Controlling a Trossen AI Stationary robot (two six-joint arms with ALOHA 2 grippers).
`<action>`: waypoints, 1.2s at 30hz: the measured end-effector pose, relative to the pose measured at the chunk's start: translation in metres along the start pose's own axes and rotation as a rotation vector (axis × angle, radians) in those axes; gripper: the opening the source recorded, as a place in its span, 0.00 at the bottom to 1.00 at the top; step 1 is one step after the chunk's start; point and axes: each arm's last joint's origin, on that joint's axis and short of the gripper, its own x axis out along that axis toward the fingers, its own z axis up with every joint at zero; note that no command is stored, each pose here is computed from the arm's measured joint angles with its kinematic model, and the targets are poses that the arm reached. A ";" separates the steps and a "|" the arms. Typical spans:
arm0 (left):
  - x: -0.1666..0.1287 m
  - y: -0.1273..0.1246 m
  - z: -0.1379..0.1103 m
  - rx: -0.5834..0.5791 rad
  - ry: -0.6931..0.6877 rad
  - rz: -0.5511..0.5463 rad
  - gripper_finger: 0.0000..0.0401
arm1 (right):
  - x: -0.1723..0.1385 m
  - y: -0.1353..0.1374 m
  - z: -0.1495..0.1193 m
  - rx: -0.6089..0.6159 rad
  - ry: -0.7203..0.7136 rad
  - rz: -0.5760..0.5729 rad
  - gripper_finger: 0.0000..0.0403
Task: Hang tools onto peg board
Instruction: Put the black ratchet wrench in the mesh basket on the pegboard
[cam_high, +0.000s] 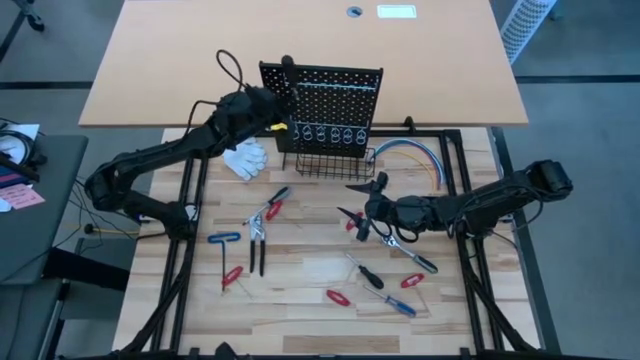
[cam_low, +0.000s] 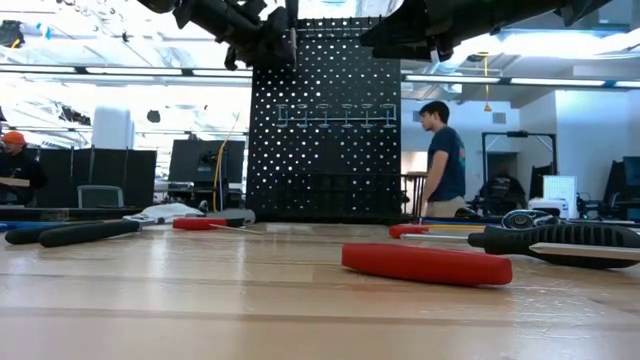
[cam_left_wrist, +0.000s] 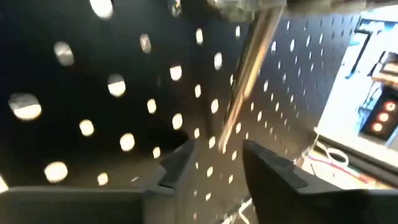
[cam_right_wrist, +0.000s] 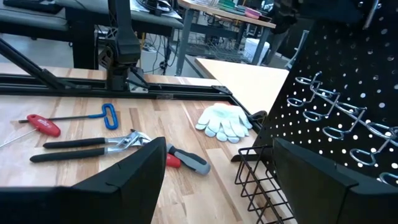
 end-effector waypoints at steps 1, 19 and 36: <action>0.000 0.000 -0.002 0.005 0.018 0.002 0.37 | 0.000 0.000 0.000 0.000 0.000 0.000 0.73; -0.029 -0.040 -0.045 0.331 0.462 -0.132 0.40 | -0.007 0.007 -0.037 -0.021 0.348 0.277 0.73; -0.100 -0.104 -0.190 0.346 0.284 -0.428 0.34 | -0.085 0.020 -0.090 0.273 1.204 0.058 0.72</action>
